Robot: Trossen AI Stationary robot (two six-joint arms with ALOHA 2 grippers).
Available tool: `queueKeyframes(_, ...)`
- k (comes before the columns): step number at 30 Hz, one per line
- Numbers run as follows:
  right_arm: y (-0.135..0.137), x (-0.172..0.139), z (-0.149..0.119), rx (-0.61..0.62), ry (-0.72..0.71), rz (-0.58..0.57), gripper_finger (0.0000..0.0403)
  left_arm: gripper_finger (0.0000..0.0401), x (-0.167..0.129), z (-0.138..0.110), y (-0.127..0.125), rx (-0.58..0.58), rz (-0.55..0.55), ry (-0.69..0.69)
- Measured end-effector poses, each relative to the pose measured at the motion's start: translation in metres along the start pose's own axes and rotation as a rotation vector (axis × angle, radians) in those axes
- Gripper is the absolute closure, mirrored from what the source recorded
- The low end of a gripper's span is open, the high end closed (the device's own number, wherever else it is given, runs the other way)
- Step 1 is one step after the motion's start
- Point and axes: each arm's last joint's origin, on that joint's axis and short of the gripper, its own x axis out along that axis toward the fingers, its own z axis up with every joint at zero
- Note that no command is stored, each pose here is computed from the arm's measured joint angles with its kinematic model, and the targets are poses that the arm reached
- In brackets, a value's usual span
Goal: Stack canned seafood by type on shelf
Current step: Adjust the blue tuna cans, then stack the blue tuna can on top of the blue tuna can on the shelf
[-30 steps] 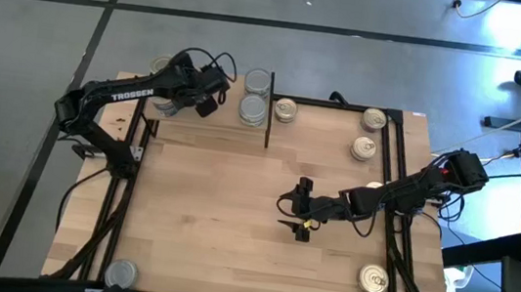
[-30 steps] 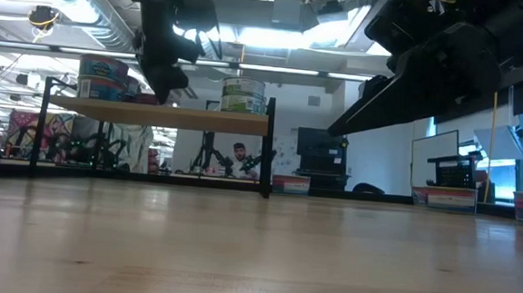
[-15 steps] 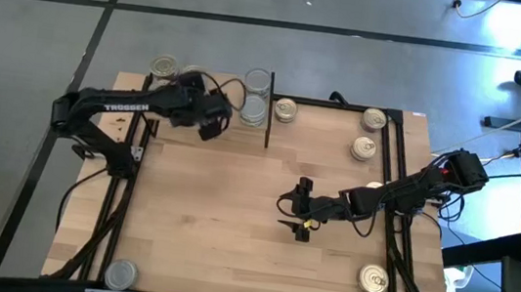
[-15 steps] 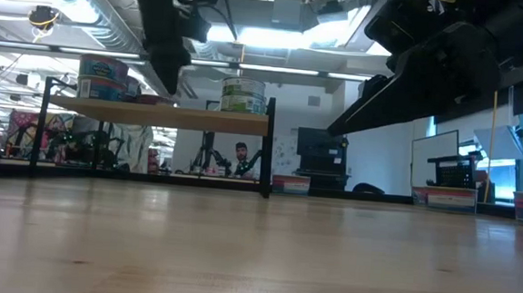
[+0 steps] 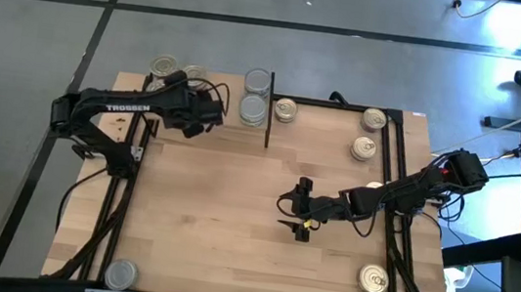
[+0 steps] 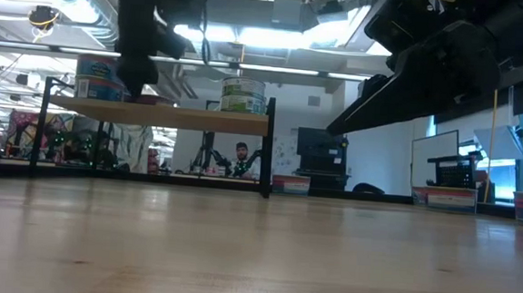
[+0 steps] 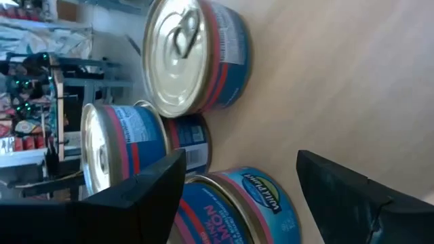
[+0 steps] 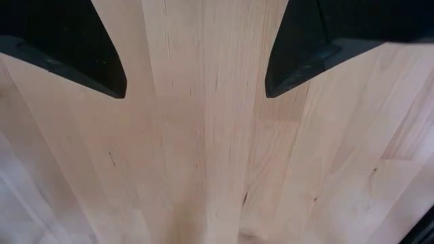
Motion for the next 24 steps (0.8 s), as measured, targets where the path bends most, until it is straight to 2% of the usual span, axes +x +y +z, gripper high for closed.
queueKeyframes(8,0.000,0.000,0.000,0.000,0.000,0.000,0.0052,0.0123,0.003,-0.007,0.005,0.014,0.018,0.068)
queueKeyframes(12,0.000,0.000,0.000,-0.001,0.000,0.000,0.0052,0.0123,-0.001,-0.008,0.001,0.016,0.014,0.048)
queueKeyframes(14,0.000,0.000,0.000,-0.003,0.000,0.000,0.0052,0.0123,-0.008,-0.006,-0.001,0.026,0.006,0.015)
queueKeyframes(19,0.000,0.000,0.000,-0.004,0.000,-0.003,0.0052,0.0123,-0.043,0.000,-0.001,-0.037,-0.043,-0.136)
queueKeyframes(24,-0.001,0.000,0.000,-0.004,-0.005,-0.047,0.0052,0.0123,-0.085,0.001,-0.018,-0.089,-0.204,-0.347)
